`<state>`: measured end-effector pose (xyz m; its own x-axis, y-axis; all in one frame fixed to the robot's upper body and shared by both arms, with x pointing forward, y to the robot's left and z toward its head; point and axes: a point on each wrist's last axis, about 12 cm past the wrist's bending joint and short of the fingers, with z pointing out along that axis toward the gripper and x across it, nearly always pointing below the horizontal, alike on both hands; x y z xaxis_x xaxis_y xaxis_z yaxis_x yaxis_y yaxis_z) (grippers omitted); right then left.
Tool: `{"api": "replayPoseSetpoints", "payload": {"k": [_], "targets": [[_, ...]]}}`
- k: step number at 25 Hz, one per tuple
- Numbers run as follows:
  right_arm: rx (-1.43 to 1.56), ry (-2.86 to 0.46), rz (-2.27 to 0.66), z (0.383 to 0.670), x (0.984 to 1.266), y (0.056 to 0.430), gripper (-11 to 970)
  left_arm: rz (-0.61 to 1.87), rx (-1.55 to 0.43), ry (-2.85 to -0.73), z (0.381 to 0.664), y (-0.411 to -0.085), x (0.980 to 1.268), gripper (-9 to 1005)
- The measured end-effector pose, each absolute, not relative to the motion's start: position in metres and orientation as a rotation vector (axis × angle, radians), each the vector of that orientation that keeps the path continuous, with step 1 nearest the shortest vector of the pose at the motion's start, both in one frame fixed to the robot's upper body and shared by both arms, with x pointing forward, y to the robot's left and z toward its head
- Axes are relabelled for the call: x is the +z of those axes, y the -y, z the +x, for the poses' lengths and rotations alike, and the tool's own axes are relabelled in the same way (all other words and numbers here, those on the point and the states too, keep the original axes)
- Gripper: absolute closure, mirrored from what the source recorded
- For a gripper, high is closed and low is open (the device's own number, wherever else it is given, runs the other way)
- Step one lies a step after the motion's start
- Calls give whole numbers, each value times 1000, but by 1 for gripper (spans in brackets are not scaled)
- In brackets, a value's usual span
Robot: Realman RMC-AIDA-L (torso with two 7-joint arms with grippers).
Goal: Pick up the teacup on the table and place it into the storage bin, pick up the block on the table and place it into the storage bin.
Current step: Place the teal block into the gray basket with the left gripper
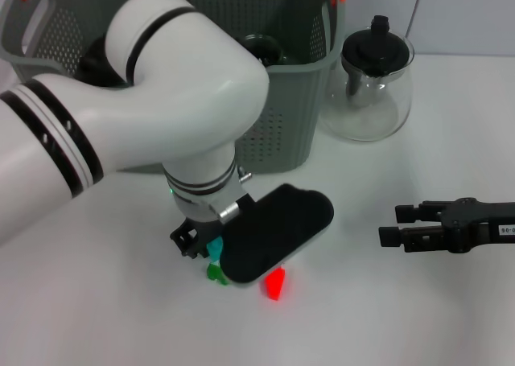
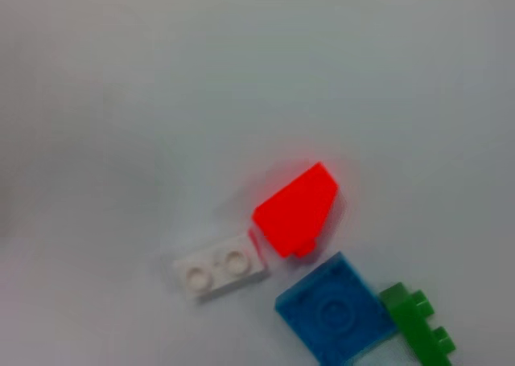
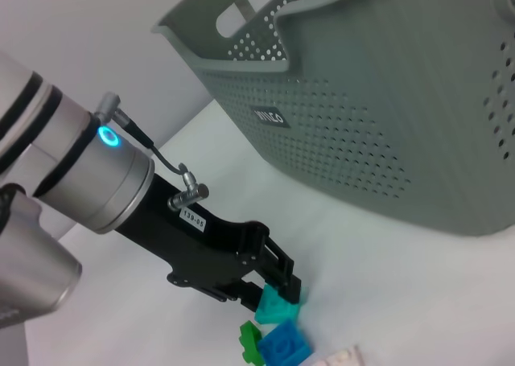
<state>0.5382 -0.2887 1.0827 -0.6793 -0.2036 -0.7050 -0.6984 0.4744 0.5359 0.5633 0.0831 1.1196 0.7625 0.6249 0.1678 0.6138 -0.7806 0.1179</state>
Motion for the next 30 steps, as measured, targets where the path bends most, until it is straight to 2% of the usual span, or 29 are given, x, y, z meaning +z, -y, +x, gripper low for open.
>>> {"api": "replayPoseSetpoints", "payload": {"k": [5,9,15,18,21,25,30], "targets": [[1141,-2158,-757,538,1083,292,77,2781,260,-1183,571,-91,1135,592],[1133,-2158,-763,538,1085,295,78,2536,122,-1428,582,-116,1164,596],[1134,-2153,-789,539,1089,297,78,1941,-383,-1808,589,-175,1212,596],[1130,-2148,-806,541,1092,297,78,1628,-589,-1858,592,-201,1236,597],[1131,-2146,-821,543,1095,297,78,1394,-695,-1845,599,-218,1263,597],[1130,-2141,-834,543,1096,298,78,1138,-687,-1884,630,-224,1282,597],[1122,-2131,-850,543,1096,298,78,958,-515,-2012,673,-214,1267,592]]}}
